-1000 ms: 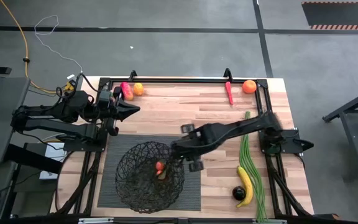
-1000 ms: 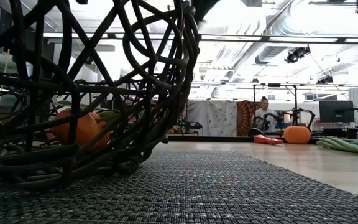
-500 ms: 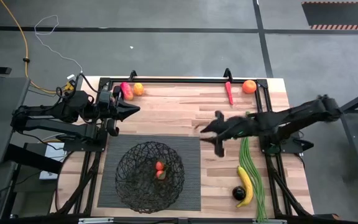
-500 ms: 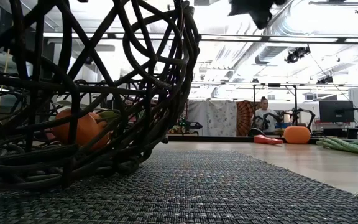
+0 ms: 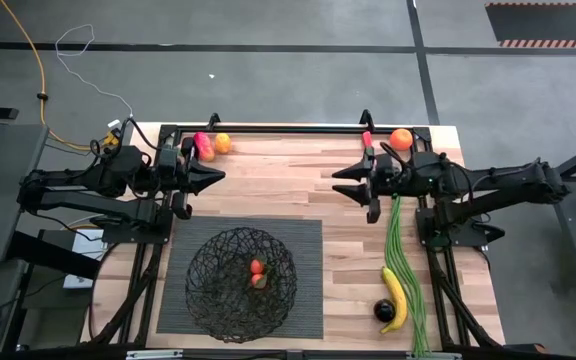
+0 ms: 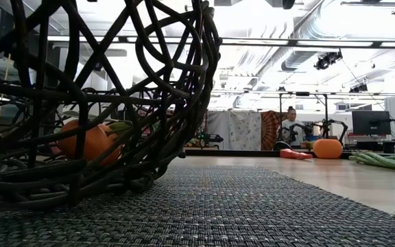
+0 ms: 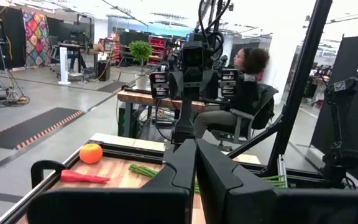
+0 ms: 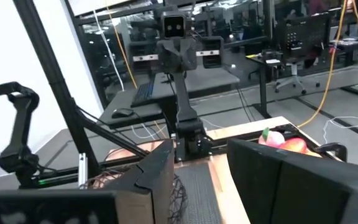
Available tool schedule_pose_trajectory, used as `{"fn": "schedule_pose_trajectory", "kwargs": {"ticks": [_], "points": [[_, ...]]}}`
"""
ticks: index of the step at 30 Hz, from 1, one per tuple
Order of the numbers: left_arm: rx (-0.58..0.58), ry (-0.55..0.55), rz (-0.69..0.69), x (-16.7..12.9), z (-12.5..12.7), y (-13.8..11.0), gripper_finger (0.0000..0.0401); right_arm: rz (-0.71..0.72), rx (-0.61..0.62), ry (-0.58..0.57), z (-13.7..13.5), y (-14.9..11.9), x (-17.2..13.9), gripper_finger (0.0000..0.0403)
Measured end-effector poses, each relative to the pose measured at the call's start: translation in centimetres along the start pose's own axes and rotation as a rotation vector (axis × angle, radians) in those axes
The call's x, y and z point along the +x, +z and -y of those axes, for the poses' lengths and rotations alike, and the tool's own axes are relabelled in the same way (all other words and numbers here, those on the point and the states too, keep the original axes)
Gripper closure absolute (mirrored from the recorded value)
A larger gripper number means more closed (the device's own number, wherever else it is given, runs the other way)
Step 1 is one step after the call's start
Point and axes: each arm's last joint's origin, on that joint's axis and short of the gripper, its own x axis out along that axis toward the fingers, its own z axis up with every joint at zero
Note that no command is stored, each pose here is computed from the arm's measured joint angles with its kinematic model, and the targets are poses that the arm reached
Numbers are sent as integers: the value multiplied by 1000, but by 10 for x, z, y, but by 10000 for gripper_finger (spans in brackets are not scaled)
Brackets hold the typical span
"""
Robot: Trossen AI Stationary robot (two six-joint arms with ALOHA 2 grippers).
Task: Build produce basket
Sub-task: Put the red mango into the black wire basket
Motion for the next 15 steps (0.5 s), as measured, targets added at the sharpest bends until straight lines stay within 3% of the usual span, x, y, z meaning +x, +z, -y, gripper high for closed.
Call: {"fn": "schedule_pose_trajectory", "kwargs": {"ticks": [10, 13, 15], "points": [[6, 0, 0, 0, 0, 0, 398, -8, -19, -2, 0, -2, 2, 276], [28, 0, 0, 0, 0, 0, 398, -8, -19, -5, 0, -2, 2, 312], [29, -1, 0, 0, 0, 0, 398, -7, -19, -12, 1, -2, 2, 356]]}}
